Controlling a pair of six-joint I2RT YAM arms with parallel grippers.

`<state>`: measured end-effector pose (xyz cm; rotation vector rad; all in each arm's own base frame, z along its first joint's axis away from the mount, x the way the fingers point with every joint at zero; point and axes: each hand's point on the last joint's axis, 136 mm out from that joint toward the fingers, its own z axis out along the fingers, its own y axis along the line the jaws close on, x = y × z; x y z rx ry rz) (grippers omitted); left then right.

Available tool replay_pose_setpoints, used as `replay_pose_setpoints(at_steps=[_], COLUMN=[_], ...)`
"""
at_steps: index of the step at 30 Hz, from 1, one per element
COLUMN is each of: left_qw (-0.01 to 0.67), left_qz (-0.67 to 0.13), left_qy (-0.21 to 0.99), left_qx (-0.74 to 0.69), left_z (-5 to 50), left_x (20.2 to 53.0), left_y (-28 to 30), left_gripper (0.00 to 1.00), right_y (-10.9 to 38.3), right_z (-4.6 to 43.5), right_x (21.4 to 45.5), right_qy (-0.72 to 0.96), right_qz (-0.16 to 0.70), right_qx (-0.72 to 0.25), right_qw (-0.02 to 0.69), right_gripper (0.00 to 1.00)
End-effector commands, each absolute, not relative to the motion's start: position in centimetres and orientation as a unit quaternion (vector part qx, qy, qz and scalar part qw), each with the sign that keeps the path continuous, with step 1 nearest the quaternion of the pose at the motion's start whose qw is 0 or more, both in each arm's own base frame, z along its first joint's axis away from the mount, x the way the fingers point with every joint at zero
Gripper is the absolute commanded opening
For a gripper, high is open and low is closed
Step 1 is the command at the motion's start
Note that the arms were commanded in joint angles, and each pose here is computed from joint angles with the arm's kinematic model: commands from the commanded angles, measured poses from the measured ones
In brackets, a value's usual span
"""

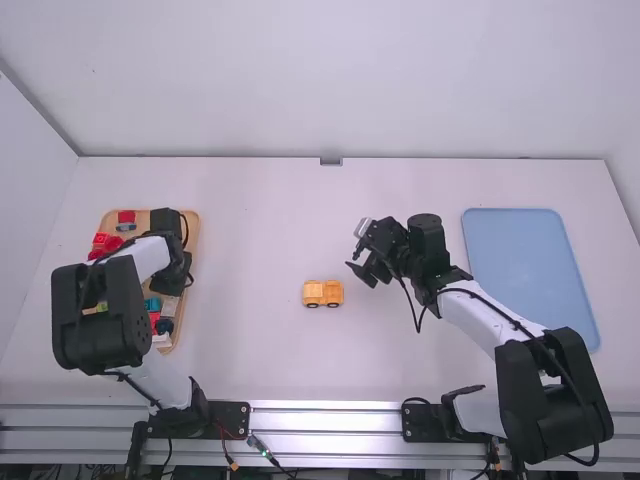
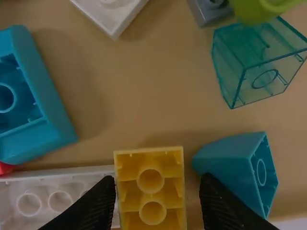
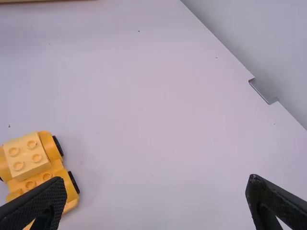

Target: Assemble lego blocks to make yellow taxi

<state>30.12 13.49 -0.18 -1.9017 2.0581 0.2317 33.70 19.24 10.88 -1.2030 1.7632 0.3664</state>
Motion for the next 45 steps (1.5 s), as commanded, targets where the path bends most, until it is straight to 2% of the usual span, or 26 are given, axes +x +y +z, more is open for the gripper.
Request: replay_pose_setpoints(at_steps=[1, 9, 16, 22, 28, 35, 45], left_qw=[0.157, 0.167, 0.17, 0.19, 0.186, 0.16, 0.147], left_qz=[0.076, 0.031, 0.031, 0.042, 0.045, 0.063, 0.071], left_qy=[0.725, 0.745, 0.744, 0.736, 0.736, 0.74, 0.745], left_qx=[-0.666, -0.645, -0.646, -0.649, -0.649, -0.65, -0.647], left_z=[-0.5, -0.4, -0.4, -0.4, -0.8, -0.8, 1.7], left_x=[29.9, 31.7, 31.8, 32.0, 31.5, 30.3, 31.2], left_y=[13.3, 12.4, 12.5, 13.2, 13.1, 13.0, 13.3], left_gripper=[0.49, 0.51, 0.52, 0.49, 0.43, 0.54, 0.57], right_y=[19.4, 19.4, 19.4, 19.4, 19.4, 19.4, 19.4], right_z=[12.3, 12.3, 12.3, 12.2, 12.0, 12.1, 12.1], right_x=[34.1, 34.1, 34.1, 34.1, 34.0, 34.0, 34.0], right_qy=[0.712, 0.712, 0.712, 0.713, 0.715, 0.715, 0.715], right_qz=[0.148, 0.148, 0.148, 0.149, 0.149, 0.15, 0.15], right_qx=[-0.488, -0.488, -0.488, -0.488, -0.488, -0.488, -0.488], right_qw=[0.483, 0.483, 0.483, 0.481, 0.478, 0.478, 0.478], right_gripper=[0.99, 0.99, 0.99, 0.99, 0.99, 0.99, 0.99])
